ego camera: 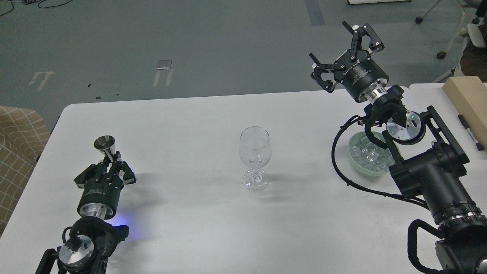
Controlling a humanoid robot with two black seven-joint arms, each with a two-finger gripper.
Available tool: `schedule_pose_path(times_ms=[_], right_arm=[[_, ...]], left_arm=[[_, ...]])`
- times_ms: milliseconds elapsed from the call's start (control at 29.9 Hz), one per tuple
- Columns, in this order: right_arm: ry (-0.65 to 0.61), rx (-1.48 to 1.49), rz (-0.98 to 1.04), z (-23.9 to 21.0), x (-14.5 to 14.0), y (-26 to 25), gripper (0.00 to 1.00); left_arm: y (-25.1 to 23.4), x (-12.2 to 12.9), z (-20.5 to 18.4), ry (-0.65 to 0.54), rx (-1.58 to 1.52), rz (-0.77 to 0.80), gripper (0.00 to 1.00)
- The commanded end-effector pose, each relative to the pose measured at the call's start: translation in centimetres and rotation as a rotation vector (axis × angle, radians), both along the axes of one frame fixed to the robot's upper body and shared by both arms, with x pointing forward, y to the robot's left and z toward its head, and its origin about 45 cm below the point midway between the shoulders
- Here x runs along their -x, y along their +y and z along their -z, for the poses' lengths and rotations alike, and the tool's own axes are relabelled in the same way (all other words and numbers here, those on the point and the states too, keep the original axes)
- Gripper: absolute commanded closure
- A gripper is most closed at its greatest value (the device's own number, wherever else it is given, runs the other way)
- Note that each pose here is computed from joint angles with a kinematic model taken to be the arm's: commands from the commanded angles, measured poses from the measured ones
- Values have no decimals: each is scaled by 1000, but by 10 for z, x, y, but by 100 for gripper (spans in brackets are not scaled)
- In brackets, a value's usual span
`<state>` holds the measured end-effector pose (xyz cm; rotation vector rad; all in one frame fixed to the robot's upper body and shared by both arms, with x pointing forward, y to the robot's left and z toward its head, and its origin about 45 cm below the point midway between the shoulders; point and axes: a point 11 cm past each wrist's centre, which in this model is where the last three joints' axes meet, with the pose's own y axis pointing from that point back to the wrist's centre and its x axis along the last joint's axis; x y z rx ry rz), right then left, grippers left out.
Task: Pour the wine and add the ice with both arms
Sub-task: 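Lift the jigger with the left gripper and carry it toward the wine glass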
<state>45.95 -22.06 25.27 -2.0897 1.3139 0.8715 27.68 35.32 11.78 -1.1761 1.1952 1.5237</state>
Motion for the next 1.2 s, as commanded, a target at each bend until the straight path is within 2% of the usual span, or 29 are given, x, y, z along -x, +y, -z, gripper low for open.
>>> schedule_pose_path(times_ms=[0,769,1170], right_arm=[[-1,0,0,-1,0,0,0],[9,0,3,4,1,-1,0],[12,0,3,7,3,-2,0]], left_arm=[[1,-1,-1,-6,-4,-8,97],[-2,-8,-19,-103,-71,27,100],[-24,-20,-27,-142,-118,140,100]])
